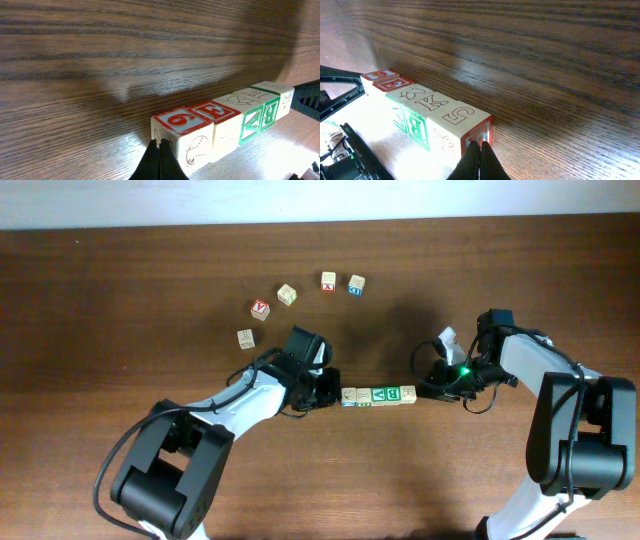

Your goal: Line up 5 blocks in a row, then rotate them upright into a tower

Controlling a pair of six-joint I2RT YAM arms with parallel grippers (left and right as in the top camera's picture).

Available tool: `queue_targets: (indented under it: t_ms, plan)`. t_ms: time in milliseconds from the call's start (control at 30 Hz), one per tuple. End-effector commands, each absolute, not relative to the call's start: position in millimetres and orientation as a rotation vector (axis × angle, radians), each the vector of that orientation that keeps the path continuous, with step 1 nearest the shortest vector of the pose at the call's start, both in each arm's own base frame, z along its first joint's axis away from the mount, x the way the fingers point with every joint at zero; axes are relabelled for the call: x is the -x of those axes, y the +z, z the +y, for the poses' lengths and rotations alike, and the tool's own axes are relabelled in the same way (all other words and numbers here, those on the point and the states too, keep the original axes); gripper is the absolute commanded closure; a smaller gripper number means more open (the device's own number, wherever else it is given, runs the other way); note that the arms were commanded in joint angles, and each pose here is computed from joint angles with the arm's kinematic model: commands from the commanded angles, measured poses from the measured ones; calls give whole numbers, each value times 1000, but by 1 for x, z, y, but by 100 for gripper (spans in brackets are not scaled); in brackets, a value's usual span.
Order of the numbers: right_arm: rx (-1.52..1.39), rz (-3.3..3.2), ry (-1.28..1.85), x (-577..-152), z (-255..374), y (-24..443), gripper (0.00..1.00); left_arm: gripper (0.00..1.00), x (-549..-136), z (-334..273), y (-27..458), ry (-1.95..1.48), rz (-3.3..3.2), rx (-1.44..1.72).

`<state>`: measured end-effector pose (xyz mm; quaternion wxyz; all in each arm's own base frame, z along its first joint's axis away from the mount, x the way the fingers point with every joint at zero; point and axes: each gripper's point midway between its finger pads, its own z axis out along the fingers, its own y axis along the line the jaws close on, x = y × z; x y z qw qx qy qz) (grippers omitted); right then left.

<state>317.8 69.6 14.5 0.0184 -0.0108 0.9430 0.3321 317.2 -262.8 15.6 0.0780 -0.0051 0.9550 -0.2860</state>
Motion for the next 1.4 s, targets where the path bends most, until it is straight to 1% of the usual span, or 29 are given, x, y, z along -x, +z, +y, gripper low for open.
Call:
queue_targets:
  t_ms: [0,267,400,600,700,867,900,1033,1133,1200,1267,1367]
  plan:
    - [40,2922,1065,-315,72,14,96,100,-322,-266,36,-869,2793,-68]
    - [36,2931,1080,-312,74,14,96,100,-322,-266,36,-867,2796,-69]
    - [83,2891,1148,-314,89,20,96,100,-322,-266,36,-866,2796,-68]
    - [88,2864,1177,-313,93,32,96,100,-322,-266,36,-863,2796,-67]
    - [111,2816,1188,-316,95,48,96,100,-322,-266,36,-863,2796,-67]
    - [111,2796,1229,-315,100,53,96,100,-322,-266,36,-863,2796,-67]
    - [113,2814,1196,-315,98,50,96,100,-322,-266,36,-864,2796,-67]
    - [-34,2965,965,-313,75,28,96,100,-321,-266,36,-867,2797,-68]
    - [-43,2989,952,-312,73,18,96,100,-321,-266,36,-868,2797,-68]
    - [-81,3029,854,-311,64,12,96,100,-321,-266,36,-867,2797,-68]
    - [-80,3029,853,-311,64,12,96,100,-321,-266,36,-867,2797,-69]
    - [-14,3027,853,-309,76,8,96,100,-321,-267,36,-861,2796,-74]
